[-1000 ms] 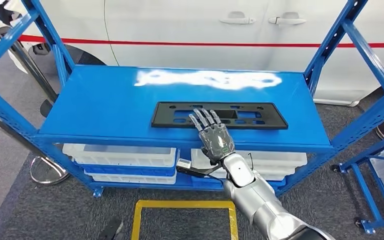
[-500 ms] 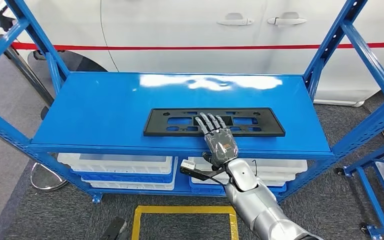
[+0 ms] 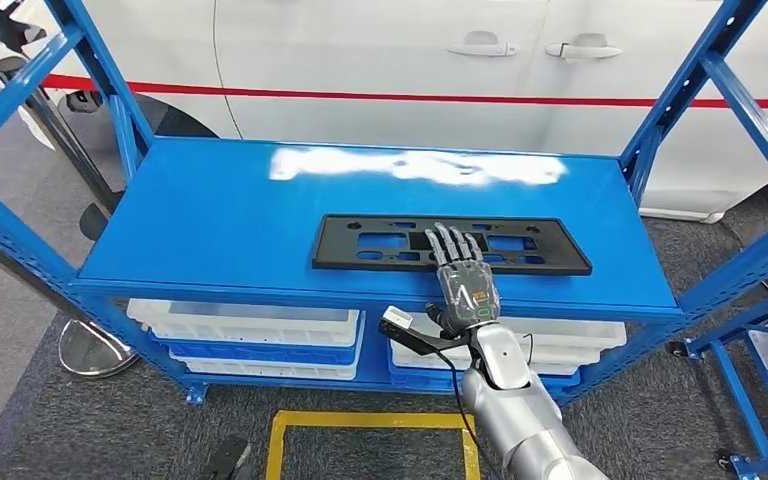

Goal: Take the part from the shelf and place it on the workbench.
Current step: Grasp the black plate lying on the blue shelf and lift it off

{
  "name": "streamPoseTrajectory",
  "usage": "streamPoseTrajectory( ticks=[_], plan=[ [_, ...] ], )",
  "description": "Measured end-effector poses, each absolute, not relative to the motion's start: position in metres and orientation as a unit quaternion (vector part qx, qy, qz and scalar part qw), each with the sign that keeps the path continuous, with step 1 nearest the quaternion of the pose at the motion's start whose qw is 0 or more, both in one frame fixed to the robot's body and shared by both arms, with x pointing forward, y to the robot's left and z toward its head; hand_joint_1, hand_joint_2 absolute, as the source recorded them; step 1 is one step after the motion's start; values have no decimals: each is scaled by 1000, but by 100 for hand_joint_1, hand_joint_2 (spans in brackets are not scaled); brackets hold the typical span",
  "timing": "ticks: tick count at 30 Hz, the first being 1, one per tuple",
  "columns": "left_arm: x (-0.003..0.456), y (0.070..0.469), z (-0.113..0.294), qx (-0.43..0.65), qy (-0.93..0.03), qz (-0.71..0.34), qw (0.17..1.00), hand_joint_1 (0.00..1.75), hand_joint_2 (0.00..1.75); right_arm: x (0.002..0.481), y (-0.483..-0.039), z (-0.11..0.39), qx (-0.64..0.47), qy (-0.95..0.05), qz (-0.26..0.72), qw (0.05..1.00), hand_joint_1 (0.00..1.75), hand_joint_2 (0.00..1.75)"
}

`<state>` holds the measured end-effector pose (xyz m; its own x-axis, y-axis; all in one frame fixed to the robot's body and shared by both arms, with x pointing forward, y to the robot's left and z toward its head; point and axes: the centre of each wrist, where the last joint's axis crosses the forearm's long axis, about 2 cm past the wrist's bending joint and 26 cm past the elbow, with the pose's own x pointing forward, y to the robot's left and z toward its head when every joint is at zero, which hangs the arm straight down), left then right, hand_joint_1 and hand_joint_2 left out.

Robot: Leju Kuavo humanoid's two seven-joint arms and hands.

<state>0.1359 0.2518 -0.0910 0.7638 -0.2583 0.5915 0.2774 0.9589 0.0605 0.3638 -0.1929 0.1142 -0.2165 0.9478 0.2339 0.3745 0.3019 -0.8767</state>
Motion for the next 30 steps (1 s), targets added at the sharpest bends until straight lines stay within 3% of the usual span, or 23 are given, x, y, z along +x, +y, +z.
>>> streamPoseTrajectory(
  ticks=[6,13,30],
  plan=[
    [135,250,-91,-11,-314,-140,939,0,0,373,-219,139,-478,-744,267,384,0,175],
    [136,247,-91,-12,-316,-137,939,0,0,378,-250,150,-514,-732,191,405,0,175],
    [138,247,-90,-10,-321,-137,937,0,0,375,-244,151,-521,-722,169,423,0,175]
  ],
)
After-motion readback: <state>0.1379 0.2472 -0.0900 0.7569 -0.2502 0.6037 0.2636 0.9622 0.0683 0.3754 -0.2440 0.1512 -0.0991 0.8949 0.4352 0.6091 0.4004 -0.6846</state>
